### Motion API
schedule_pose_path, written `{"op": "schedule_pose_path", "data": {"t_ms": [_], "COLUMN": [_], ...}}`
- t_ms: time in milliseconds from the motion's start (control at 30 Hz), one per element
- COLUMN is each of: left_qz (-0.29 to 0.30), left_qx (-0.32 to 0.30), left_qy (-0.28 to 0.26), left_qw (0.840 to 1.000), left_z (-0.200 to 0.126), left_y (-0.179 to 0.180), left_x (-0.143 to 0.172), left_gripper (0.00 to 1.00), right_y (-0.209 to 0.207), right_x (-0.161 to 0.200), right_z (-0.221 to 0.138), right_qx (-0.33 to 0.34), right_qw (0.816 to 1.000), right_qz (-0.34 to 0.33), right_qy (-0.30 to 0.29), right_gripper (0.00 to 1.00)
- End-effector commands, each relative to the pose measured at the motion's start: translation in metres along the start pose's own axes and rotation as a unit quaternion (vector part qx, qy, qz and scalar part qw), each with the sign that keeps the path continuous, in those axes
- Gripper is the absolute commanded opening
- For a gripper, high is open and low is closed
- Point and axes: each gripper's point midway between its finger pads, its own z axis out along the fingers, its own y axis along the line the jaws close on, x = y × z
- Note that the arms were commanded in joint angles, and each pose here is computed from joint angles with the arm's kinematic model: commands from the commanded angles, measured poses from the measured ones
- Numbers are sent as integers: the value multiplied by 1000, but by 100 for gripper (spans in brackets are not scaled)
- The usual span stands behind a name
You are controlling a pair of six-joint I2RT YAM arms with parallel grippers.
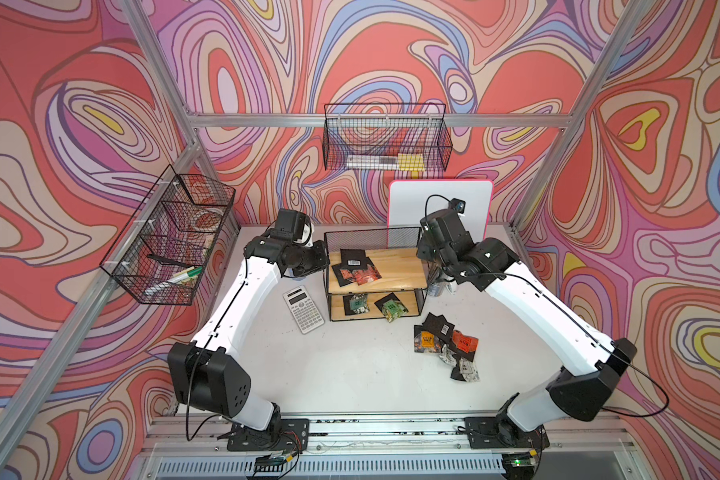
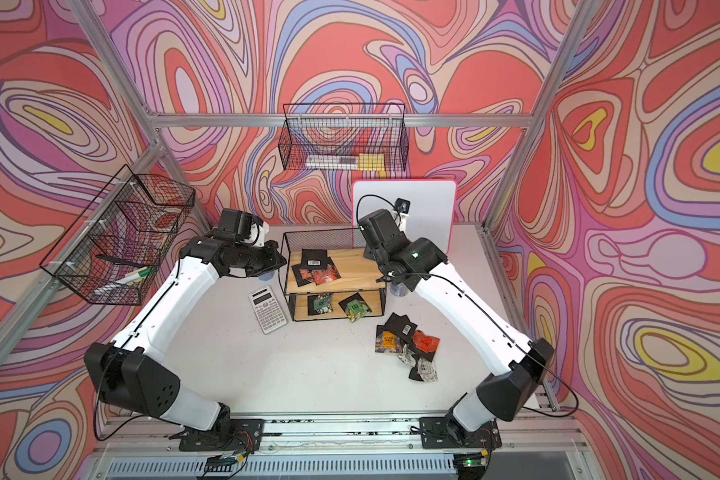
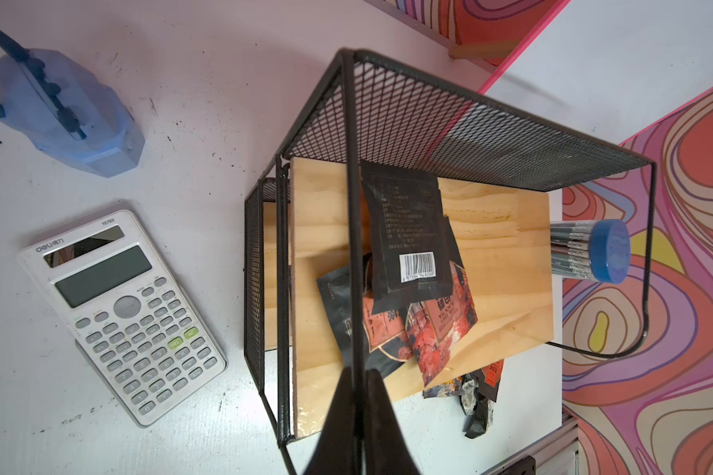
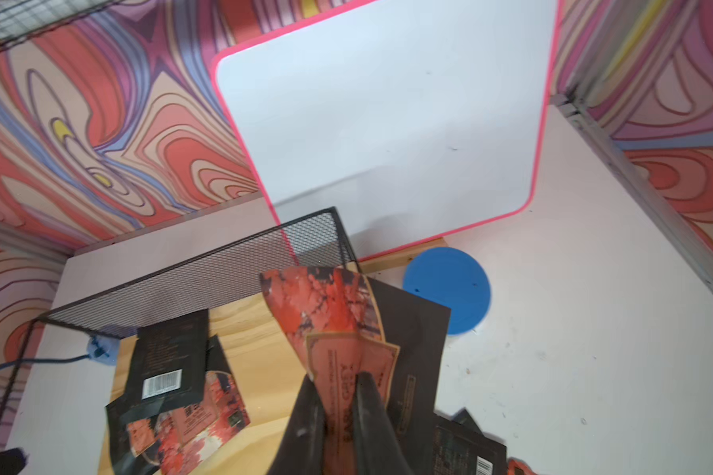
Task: Remove the tea bags from the shelf
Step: Pick up the tea bag from the shelf, then place the tea bag at the center of the board.
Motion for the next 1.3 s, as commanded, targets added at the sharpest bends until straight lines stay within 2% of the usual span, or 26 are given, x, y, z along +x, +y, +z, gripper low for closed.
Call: {"op": "schedule_pose_path", "data": {"t_ms": [0, 200, 533, 733, 900, 933, 1167, 1267], "left_qz": [-7, -7, -8, -8, -6, -7, -7, -5], "left_qx": [-2, -4, -1, 0, 0, 0, 0, 0], "left_qy": [-8, -8, -9, -10, -11, -10, -11, -11], "left_qw": [1000, 1000, 1000, 1000, 1000, 1000, 1000, 1000], "left_z": [2, 1, 0, -1, -2, -2, -2, -3], "left_y": [-1, 0, -1, -1, -1, -1, -1, -1], "left_x": [-8, -8, -7, -7, -7, -7, -7, -7], "left_gripper": [0, 0, 0, 0, 0, 0, 0, 0], "right_y": [-54, -107, -133, -139, -142, -142, -137, -136], "right_x": [19, 90, 202, 240, 255, 256, 257, 258], "right_z": [7, 23, 37, 43, 46, 47, 51, 52], "right_qx": [79, 106, 127, 140, 155, 154, 150, 149], "right_qw": [995, 976, 930, 908, 900, 899, 899, 899], "right_qz": [67, 159, 245, 272, 271, 272, 271, 269], "right_qy": [12, 108, 241, 285, 303, 306, 311, 312], "right_gripper": [0, 0, 0, 0, 0, 1, 29, 38]}}
